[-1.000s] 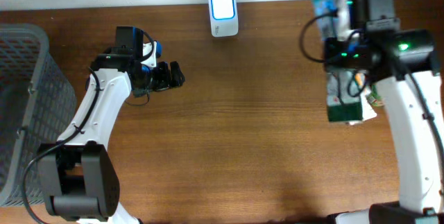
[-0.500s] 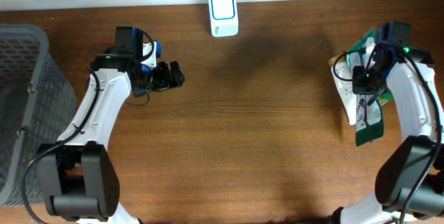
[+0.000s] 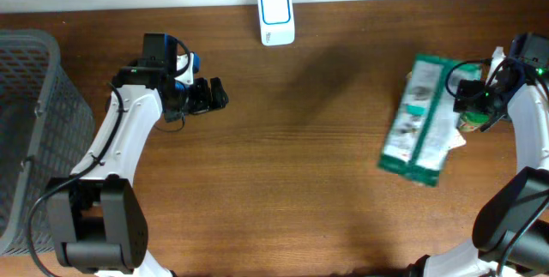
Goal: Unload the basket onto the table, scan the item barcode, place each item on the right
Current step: 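Carry the packet right and drop it beside the other items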
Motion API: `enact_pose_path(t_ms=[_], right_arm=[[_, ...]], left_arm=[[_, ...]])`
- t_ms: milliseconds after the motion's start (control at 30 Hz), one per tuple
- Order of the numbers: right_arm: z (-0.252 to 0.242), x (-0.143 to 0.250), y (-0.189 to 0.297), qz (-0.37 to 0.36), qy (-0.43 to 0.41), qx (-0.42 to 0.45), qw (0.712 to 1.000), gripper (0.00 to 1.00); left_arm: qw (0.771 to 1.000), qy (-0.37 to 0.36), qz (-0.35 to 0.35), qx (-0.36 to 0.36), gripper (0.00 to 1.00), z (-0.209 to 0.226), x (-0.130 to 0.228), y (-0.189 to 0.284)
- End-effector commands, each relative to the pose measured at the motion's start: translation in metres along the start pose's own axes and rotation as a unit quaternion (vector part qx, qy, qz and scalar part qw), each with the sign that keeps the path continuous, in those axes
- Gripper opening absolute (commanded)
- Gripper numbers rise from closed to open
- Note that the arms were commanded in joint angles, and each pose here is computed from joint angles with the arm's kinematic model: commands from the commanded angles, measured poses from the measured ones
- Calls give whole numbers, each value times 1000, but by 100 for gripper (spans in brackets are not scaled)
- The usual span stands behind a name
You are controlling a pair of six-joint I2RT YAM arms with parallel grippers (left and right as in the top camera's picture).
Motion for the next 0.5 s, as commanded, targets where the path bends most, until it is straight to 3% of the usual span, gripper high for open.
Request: enact_pose_path(t_ms=[0, 167, 267, 467], right_arm=[[-6, -16, 23, -35, -33, 2, 999, 98], [-12, -30, 68, -72, -46, 3, 996, 98], [-4, -27, 94, -76, -42, -55, 995, 98], [16, -9, 144, -78, -32, -181, 980, 98]], left_arm=[[1000, -3, -3, -2, 99, 2, -2, 3], [1000, -15, -4, -2, 99, 2, -2, 3], [999, -43, -10, -1, 100, 0, -5, 6], [990, -103, -95, -1, 97, -22, -25, 78]])
Point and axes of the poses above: each gripper's point midway between its finger pads, its own y axis back along the fingers, its own z axis along the line the jaws close on, x = y × z, the point moved 8 cm from there along y, back along the fingers, and after that the axes turned 3 degrees about -y, right-handed, at the moved point
